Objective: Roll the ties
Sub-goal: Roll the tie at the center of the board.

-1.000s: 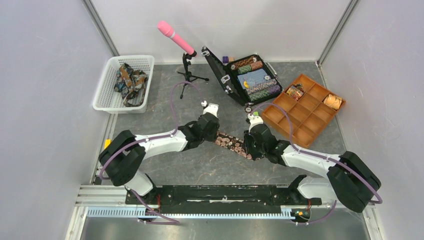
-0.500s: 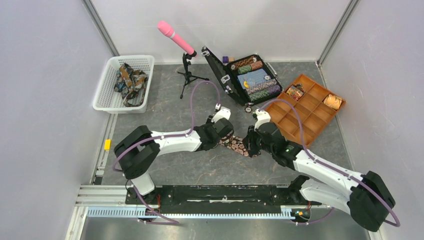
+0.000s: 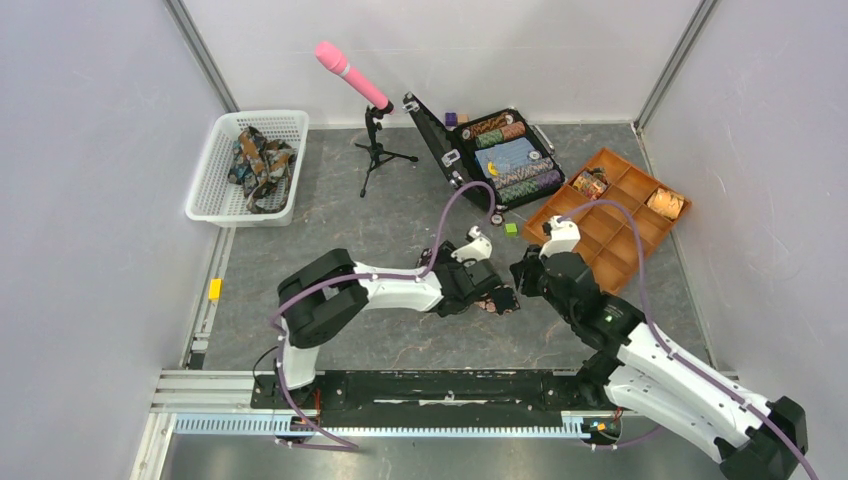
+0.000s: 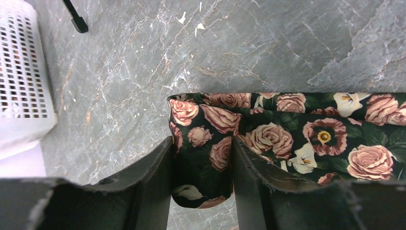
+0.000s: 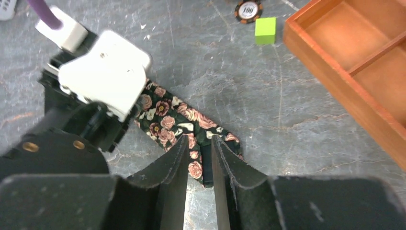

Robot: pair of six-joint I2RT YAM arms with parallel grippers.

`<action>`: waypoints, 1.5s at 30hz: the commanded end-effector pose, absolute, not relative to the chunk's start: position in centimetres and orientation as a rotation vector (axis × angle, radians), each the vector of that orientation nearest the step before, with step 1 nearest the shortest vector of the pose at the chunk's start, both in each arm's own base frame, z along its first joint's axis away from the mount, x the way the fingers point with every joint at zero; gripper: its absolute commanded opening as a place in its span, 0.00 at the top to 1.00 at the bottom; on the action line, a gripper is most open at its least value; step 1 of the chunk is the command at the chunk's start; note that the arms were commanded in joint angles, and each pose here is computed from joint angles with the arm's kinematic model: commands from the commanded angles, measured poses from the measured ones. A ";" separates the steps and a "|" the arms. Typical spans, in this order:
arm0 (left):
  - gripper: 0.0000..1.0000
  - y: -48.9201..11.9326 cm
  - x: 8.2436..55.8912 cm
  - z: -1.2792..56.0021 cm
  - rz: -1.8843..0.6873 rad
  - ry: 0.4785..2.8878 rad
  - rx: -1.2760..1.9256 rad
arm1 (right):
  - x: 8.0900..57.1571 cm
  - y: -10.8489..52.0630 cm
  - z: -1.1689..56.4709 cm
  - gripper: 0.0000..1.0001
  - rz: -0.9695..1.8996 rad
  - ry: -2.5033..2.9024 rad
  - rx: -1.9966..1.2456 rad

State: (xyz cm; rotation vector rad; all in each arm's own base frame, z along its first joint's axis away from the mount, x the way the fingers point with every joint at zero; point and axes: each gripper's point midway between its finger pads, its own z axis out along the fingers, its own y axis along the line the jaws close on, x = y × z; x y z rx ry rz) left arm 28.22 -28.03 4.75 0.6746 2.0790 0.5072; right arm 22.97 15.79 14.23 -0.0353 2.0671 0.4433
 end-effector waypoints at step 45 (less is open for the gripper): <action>0.29 -30.6 26.4 8.7 0.583 2.007 0.777 | 22.9 13.9 13.8 0.62 0.373 2.067 0.057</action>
